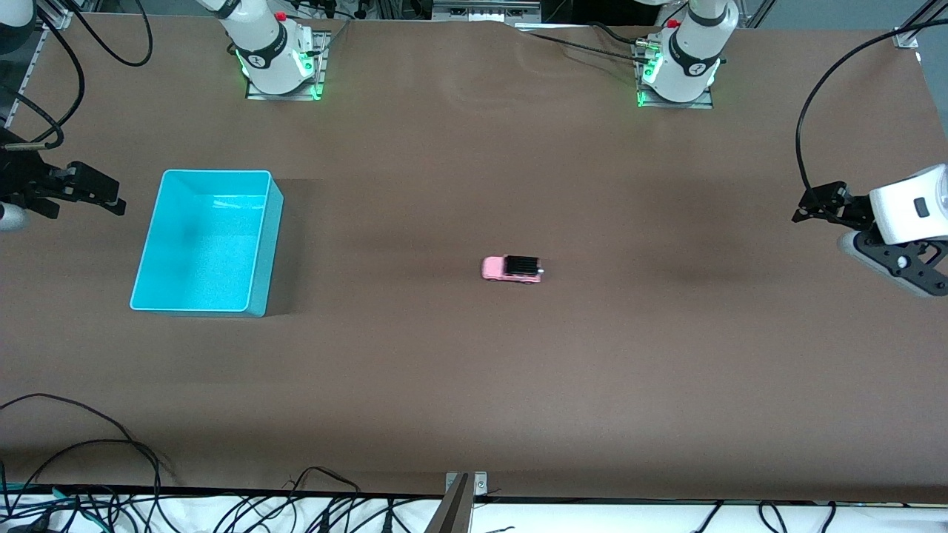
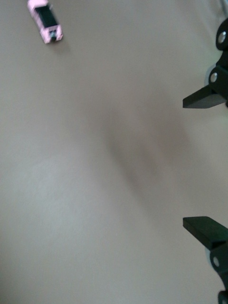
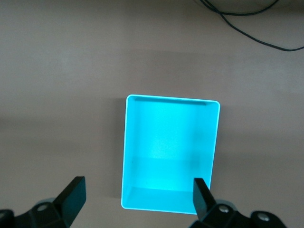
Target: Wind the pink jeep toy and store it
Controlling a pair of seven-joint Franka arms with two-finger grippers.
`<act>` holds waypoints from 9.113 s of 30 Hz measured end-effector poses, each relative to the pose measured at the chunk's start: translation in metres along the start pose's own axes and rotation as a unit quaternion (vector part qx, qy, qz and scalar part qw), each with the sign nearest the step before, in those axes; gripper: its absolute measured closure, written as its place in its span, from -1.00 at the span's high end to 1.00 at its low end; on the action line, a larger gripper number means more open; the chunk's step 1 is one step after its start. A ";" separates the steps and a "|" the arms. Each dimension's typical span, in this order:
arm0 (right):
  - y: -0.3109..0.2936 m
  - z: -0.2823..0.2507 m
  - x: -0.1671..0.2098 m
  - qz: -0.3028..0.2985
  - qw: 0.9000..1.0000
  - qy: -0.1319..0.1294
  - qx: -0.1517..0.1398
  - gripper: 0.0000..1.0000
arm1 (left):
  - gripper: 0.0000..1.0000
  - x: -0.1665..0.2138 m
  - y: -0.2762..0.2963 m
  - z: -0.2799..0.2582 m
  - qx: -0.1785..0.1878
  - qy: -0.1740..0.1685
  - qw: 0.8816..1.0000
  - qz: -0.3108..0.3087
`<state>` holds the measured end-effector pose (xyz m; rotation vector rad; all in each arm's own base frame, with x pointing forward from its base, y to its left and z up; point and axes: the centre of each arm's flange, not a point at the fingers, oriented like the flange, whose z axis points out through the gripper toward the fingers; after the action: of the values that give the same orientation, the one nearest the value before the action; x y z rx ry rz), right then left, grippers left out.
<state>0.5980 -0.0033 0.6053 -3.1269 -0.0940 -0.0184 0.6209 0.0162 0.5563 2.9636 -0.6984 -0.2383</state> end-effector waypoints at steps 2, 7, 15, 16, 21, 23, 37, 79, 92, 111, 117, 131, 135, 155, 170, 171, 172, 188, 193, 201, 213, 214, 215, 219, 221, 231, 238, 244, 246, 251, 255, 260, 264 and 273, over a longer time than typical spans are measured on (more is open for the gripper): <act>0.000 0.000 0.000 0.000 1.000 0.000 0.000 1.00 | 1.00 -0.003 -0.001 -0.010 0.012 0.022 1.000 -0.013; 0.003 0.000 0.000 0.003 1.000 0.000 0.000 1.00 | 1.00 -0.020 -0.006 -0.028 0.042 0.057 0.997 -0.034; 0.006 0.000 0.000 0.005 1.000 0.000 -0.001 1.00 | 1.00 -0.040 0.035 -0.050 0.061 0.074 0.990 -0.108; 0.006 0.000 0.000 0.005 1.000 0.000 -0.001 1.00 | 1.00 -0.040 0.044 -0.052 0.065 0.075 0.988 -0.118; 0.006 0.000 0.000 0.005 1.000 0.000 -0.001 1.00 | 1.00 -0.038 0.088 -0.056 0.105 0.072 0.981 -0.145; 0.006 0.000 0.000 0.005 1.000 0.000 -0.001 1.00 | 1.00 -0.036 0.100 -0.056 0.118 0.071 0.980 -0.146; 0.006 0.000 0.000 0.004 1.000 0.000 -0.001 1.00 | 1.00 -0.042 0.090 -0.054 0.067 0.080 0.980 -0.168; -0.112 0.130 0.021 -0.415 0.904 -0.094 0.044 1.00 | 1.00 -0.064 0.080 -0.073 0.056 0.045 0.984 -0.161; -0.162 0.248 -0.005 -0.529 0.842 -0.084 0.057 1.00 | 1.00 -0.057 0.088 -0.068 0.055 0.039 0.986 -0.151; -0.192 0.367 -0.071 -0.591 0.806 -0.016 0.035 1.00 | 1.00 -0.050 0.077 -0.061 0.037 0.038 0.986 -0.156; -0.206 0.390 -0.079 -0.601 0.798 -0.008 0.034 1.00 | 1.00 -0.034 0.068 -0.063 0.037 0.045 0.986 -0.156; -0.197 0.399 -0.075 -0.621 0.784 -0.011 0.010 0.97 | 1.00 -0.031 0.061 -0.069 0.038 0.051 0.985 -0.161; -0.196 0.403 -0.074 -0.626 0.780 -0.008 0.006 0.89 | 1.00 -0.031 0.061 -0.070 0.036 0.052 0.985 -0.160; -0.201 0.384 -0.055 -0.640 0.768 -0.004 -0.012 0.02 | 1.00 -0.034 0.056 -0.071 0.007 0.062 0.984 -0.166; -0.140 0.254 -0.014 -0.629 0.774 -0.066 -0.022 0.02 | 1.00 -0.034 0.056 -0.073 0.006 0.063 0.984 -0.165; -0.129 0.247 -0.012 -0.627 0.775 -0.071 -0.018 0.02 | 1.00 -0.034 0.056 -0.073 0.006 0.063 0.984 -0.166; -0.119 0.242 -0.009 -0.625 0.777 -0.074 -0.013 0.02 | 1.00 -0.034 0.055 -0.073 0.006 0.063 0.984 -0.166; 0.023 0.258 -0.032 -0.625 0.771 -0.072 0.101 0.02 | 1.00 -0.035 0.053 -0.073 0.006 0.064 0.984 -0.168; 0.033 0.291 -0.056 -0.620 0.775 -0.070 0.098 0.02 | 1.00 -0.036 0.051 -0.073 0.006 0.064 0.983 -0.170; 0.040 0.339 -0.097 -0.634 0.766 -0.062 0.089 0.02 | 1.00 -0.033 0.054 -0.069 0.015 0.056 0.984 -0.166; 0.042 0.374 -0.130 -0.635 0.765 -0.065 0.085 0.02 | 1.00 -0.029 0.063 -0.063 0.030 0.034 0.986 -0.157; 0.042 0.376 -0.132 -0.635 0.765 -0.066 0.086 0.02 | 1.00 -0.029 0.064 -0.063 0.029 0.033 0.987 -0.157; 0.042 0.377 -0.133 -0.635 0.765 -0.066 0.086 0.02 | 1.00 -0.029 0.064 -0.063 0.029 0.032 0.987 -0.157; 0.041 0.380 -0.137 -0.637 0.762 -0.068 0.088 0.02 | 1.00 -0.031 0.066 -0.063 0.028 0.027 0.987 -0.156; 0.041 0.381 -0.139 -0.638 0.762 -0.068 0.089 0.02 | 1.00 -0.032 0.066 -0.063 0.027 0.024 0.987 -0.156; 0.041 0.385 -0.143 -0.636 0.763 -0.069 0.093 0.40 | 1.00 -0.031 0.070 -0.062 0.027 0.021 0.988 -0.153; 0.041 0.379 -0.139 -0.636 0.764 -0.062 0.088 1.00 | 1.00 -0.028 0.075 -0.061 0.028 0.020 0.988 -0.148; 0.039 0.349 -0.115 -0.642 0.763 -0.038 0.068 1.00 | 1.00 -0.021 0.056 -0.051 0.028 0.023 0.987 -0.159; 0.036 0.332 -0.102 -0.643 0.762 -0.030 0.063 1.00 | 1.00 -0.017 0.049 -0.045 0.028 0.025 0.986 -0.163; 0.026 0.276 -0.068 -0.610 0.789 -0.025 0.069 1.00 | 1.00 -0.005 0.038 -0.028 0.025 0.019 0.986 -0.166; 0.020 0.224 -0.045 -0.543 0.836 -0.029 0.073 1.00 | 1.00 0.003 0.034 -0.016 0.023 0.013 0.986 -0.166; 0.016 0.164 -0.026 -0.445 0.892 -0.029 0.068 1.00 | 1.00 0.005 0.033 -0.013 0.022 0.011 0.986 -0.166; 0.014 0.126 -0.017 -0.360 0.931 -0.024 0.058 1.00 | 1.00 0.005 0.035 -0.016 0.023 0.014 0.986 -0.164; 0.016 0.076 -0.005 -0.185 0.983 -0.005 0.018 1.00 | 1.00 0.005 0.037 -0.017 0.035 0.012 0.986 -0.162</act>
<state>0.5949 -0.0182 0.5290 -3.0234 -0.6650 -0.0056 0.6126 -0.0180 0.5765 3.1287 -0.2216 -0.2022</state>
